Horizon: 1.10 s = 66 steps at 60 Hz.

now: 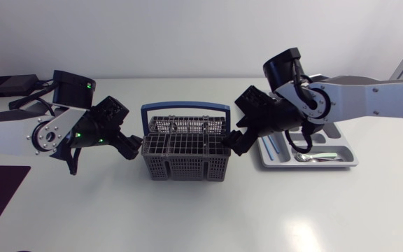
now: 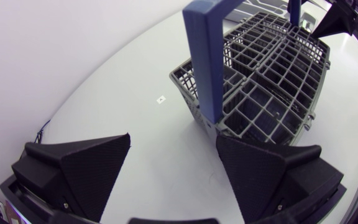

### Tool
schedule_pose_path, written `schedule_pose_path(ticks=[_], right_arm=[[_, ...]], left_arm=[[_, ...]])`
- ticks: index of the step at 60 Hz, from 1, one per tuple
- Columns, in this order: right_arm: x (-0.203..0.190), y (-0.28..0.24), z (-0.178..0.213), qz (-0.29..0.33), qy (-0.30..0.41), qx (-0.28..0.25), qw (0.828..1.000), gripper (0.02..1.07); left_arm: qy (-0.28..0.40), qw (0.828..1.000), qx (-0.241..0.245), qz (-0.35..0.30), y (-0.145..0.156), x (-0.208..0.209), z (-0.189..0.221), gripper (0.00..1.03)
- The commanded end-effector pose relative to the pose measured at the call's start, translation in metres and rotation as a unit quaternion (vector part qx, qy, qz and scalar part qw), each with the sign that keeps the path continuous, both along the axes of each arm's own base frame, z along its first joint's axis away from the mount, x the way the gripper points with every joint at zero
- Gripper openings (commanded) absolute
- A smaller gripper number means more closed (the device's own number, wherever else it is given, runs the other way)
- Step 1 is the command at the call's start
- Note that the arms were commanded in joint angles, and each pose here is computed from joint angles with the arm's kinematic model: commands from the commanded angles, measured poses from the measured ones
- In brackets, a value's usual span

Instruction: Unload the cutlery basket into the drawer organizer.

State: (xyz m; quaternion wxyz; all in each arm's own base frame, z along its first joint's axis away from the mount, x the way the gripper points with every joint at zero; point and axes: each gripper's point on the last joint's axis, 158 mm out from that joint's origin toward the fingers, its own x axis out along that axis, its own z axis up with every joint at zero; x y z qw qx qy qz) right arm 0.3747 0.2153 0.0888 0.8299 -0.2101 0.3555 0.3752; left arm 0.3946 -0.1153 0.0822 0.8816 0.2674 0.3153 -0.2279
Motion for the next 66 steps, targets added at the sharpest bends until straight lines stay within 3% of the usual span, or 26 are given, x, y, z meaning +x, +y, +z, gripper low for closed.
schedule_pose_path(ticks=[1, 15, 28, 35, 43, 54, 66], right_arm=[[-0.008, -0.002, 0.010, -0.006, -0.012, 0.005, 1.000, 1.02], [-0.017, -0.012, 0.054, -0.022, -0.082, 0.018, 0.996, 1.02], [-0.007, -0.054, 0.100, -0.109, -0.217, 0.003, 0.970, 1.02], [-0.006, -0.080, 0.103, -0.143, -0.226, -0.004, 0.963, 1.02], [-0.007, -0.115, 0.109, -0.200, -0.222, 0.030, 0.954, 1.02], [-0.011, -0.170, 0.123, -0.288, -0.255, 0.047, 0.922, 1.02], [-0.030, -0.198, 0.126, -0.317, -0.293, 0.037, 0.901, 1.02]], left_arm=[[-0.011, 1.000, -0.009, -0.011, -0.006, -0.005, 0.013, 0.97], [-0.042, 0.998, -0.034, 0.021, 0.012, -0.015, 0.046, 0.99], [-0.118, 0.986, -0.109, 0.053, 0.025, -0.026, 0.095, 0.99], [-0.134, 0.981, -0.120, 0.067, 0.030, -0.033, 0.109, 0.99], [-0.129, 0.976, -0.137, 0.113, 0.049, -0.030, 0.109, 0.99], [-0.138, 0.973, -0.136, 0.122, 0.059, -0.044, 0.109, 0.99], [-0.156, 0.970, -0.140, 0.119, 0.061, -0.060, 0.113, 0.99]])
